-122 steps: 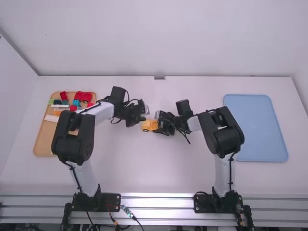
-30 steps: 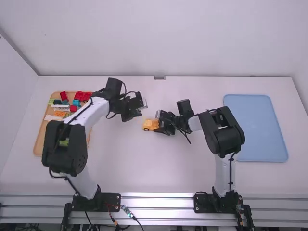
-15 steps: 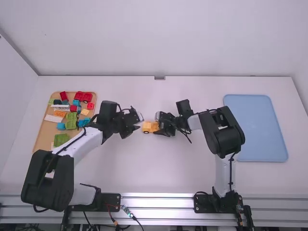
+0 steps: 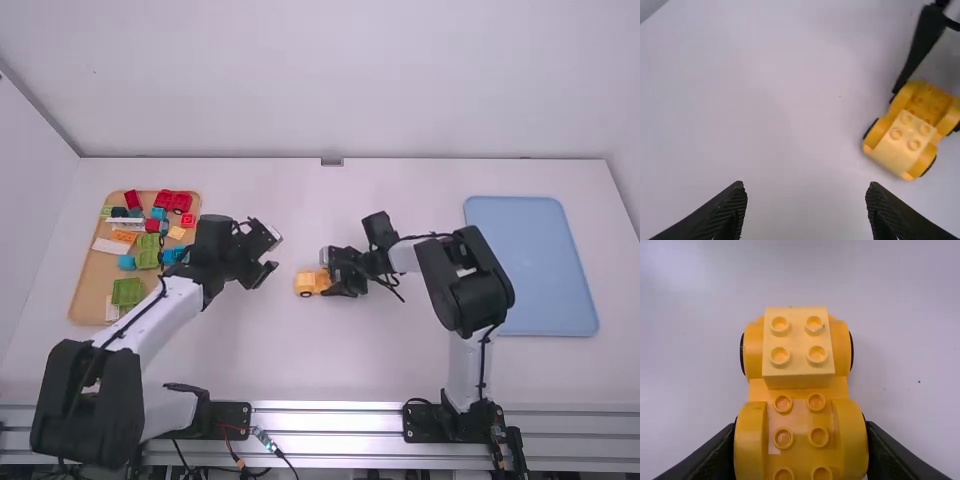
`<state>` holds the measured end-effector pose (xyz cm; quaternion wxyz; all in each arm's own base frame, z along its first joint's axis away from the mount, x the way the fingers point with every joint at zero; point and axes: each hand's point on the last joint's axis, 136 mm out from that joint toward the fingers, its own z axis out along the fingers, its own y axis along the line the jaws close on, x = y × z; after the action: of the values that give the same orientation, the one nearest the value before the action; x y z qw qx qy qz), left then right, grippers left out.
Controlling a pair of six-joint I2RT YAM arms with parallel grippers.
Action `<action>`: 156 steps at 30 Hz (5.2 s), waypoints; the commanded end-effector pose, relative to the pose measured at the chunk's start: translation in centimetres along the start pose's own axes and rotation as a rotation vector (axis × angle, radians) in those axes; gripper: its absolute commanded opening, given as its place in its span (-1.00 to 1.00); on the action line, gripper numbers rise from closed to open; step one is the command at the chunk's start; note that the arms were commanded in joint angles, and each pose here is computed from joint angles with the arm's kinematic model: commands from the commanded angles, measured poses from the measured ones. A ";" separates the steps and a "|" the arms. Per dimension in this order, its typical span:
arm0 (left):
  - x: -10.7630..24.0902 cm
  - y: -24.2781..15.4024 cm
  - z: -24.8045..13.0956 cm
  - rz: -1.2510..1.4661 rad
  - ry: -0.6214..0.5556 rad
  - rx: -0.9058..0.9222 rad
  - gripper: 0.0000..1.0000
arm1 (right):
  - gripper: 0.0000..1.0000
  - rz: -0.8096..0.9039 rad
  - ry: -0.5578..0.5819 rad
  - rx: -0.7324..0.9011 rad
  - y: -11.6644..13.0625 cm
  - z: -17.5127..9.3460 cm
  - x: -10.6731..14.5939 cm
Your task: Assemble lego blocks to make yellow taxi
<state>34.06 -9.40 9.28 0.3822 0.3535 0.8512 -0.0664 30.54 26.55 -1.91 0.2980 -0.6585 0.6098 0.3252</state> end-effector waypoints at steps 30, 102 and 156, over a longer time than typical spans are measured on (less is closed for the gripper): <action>5.6 18.5 -11.3 -0.821 -0.081 -0.555 0.98 | 0.98 0.217 0.054 0.562 -2.7 -10.3 -4.8; 14.8 22.7 0.7 -1.679 0.302 -0.524 0.19 | 0.98 0.270 0.122 0.663 -4.2 -12.5 -2.5; 17.9 22.9 2.6 -1.669 0.480 -0.577 -0.31 | 0.98 0.275 0.131 0.663 -4.1 -12.4 -2.3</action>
<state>42.41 16.38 -0.59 0.1041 -0.4846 0.8672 -0.0478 35.63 18.45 7.26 0.4080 -0.4589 0.7824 0.1035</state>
